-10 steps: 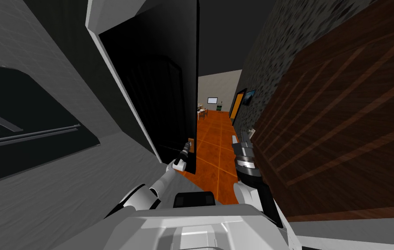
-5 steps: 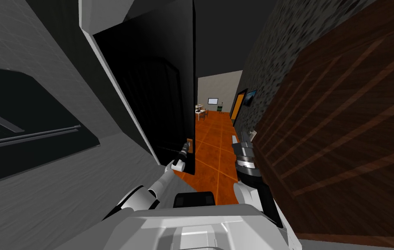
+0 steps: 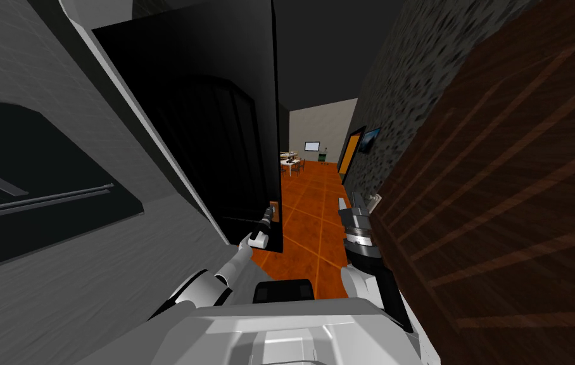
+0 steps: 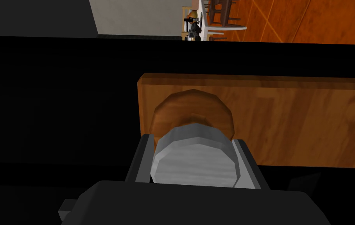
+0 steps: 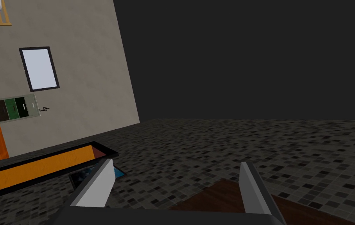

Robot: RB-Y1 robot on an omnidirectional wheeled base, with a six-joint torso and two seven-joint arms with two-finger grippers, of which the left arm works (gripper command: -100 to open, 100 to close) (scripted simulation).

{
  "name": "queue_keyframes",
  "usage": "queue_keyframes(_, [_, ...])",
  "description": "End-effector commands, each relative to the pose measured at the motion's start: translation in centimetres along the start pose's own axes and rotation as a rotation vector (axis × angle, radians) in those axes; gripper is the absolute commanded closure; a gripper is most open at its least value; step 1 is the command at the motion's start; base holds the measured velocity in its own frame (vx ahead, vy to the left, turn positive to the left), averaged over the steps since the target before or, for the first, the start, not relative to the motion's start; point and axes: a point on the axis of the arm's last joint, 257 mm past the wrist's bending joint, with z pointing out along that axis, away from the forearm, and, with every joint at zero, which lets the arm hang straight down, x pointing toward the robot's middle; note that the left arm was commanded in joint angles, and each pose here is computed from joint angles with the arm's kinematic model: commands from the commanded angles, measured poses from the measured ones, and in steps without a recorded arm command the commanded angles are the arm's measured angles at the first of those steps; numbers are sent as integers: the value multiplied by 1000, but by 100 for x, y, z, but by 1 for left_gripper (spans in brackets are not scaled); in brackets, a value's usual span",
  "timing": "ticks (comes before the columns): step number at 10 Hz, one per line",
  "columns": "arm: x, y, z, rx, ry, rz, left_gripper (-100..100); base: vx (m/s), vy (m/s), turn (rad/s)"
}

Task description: Push the door open

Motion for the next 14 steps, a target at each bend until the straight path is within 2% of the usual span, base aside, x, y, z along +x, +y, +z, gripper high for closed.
queue_keyframes(1, [-241, 8, -1, -1, -36, 5, 100, 154, -149, 77])
queue_keyframes(5, [-549, 8, -17, -2, -92, 2, 100, 173, -156, 75])
queue_keyframes(7, [-549, 8, -17, -2, -92, 2, 100, 78, -71, 15])
queue_keyframes(8, [-680, 7, -28, -3, -116, 0, 100, 81, -82, 38])
queue_keyframes(14, [-1043, 3, -71, -3, -185, -8, 100, 142, -139, 72])
